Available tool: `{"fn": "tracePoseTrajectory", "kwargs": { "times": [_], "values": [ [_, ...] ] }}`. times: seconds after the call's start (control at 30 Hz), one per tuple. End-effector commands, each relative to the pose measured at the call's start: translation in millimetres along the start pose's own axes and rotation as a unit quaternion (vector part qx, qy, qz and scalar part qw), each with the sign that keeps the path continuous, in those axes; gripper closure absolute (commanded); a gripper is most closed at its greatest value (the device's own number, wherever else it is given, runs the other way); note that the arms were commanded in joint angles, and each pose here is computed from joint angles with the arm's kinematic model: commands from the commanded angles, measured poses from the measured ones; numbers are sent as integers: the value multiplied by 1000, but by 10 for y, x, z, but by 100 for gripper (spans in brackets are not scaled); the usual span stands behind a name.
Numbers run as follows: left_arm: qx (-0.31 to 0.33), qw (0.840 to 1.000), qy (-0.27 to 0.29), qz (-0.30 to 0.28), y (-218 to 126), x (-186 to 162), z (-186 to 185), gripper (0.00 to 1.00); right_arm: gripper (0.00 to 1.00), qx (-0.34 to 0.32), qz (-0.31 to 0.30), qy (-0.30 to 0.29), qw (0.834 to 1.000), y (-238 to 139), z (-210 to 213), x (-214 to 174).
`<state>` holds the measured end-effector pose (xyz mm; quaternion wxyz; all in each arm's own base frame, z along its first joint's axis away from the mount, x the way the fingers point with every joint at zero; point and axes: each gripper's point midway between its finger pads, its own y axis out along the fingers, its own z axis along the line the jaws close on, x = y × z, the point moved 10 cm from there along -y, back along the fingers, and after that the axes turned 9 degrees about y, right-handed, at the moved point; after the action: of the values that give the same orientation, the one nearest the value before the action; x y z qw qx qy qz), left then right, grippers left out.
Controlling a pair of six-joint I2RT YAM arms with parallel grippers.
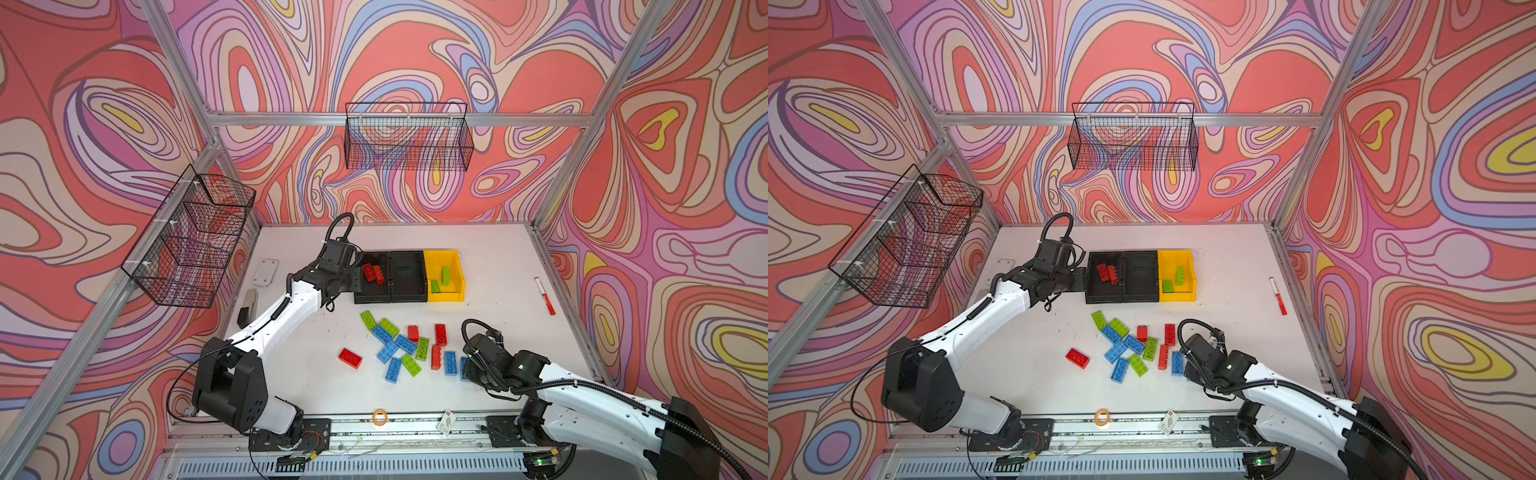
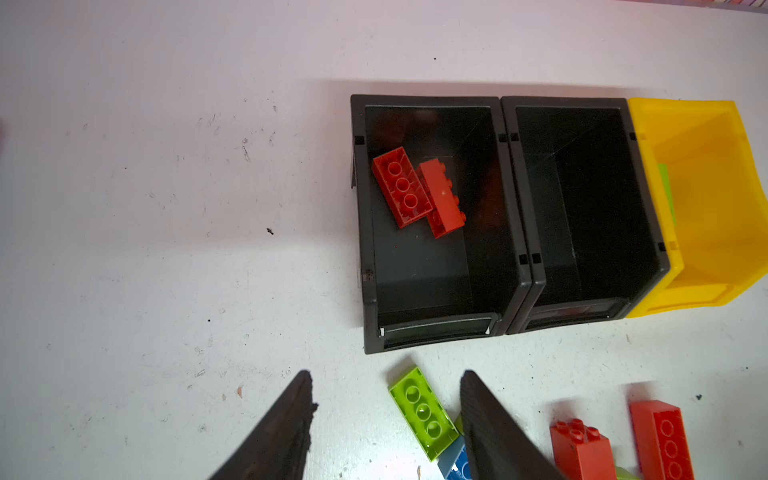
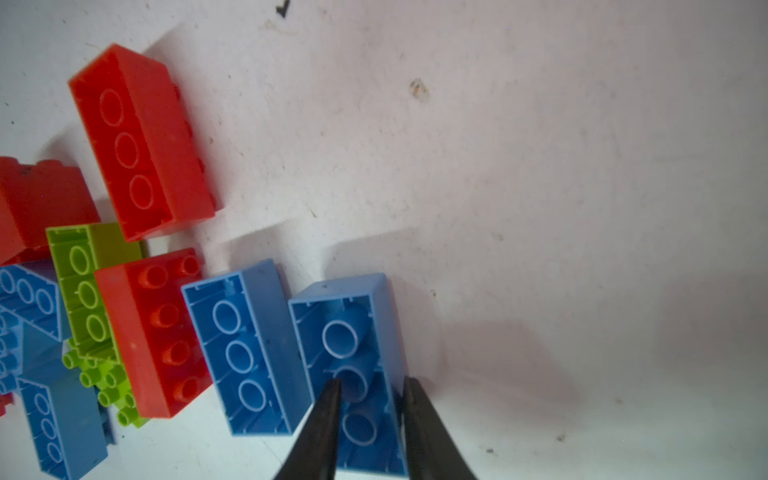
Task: Sort the legos into containers by color
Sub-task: 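Grasp a blue brick with the right gripper while the left gripper withdraws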
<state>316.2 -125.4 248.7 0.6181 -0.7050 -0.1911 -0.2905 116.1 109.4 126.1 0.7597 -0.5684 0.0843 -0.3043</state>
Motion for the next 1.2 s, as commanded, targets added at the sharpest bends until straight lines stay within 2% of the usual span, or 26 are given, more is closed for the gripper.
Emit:
{"fn": "tracePoseTrajectory", "kwargs": {
  "times": [0.0,0.17,0.33,0.37,0.5,0.6,1.03,1.17],
  "values": [
    [5,1000,-2,-2,-42,-22,29,40,75,-1,-17,1,1000,-94,48,44],
    [5,1000,-1,1,-47,-31,30,40,81,13,-37,-17,999,-268,235,133],
    [5,1000,3,8,-65,-105,43,41,82,-1,-44,-45,998,-310,379,184],
    [6,1000,4,9,-76,-120,50,41,80,-6,-40,-47,998,-291,374,176],
    [15,1000,11,12,-116,-192,81,40,59,-32,-26,-51,998,-212,264,132],
    [14,1000,14,14,-120,-207,82,40,52,-33,-22,-53,998,-181,233,114],
    [14,1000,15,19,-93,-202,76,40,50,-56,0,-64,996,88,166,34],
    [12,1000,11,25,-78,-231,77,41,53,-58,4,-64,996,147,165,20]
  ]
}}
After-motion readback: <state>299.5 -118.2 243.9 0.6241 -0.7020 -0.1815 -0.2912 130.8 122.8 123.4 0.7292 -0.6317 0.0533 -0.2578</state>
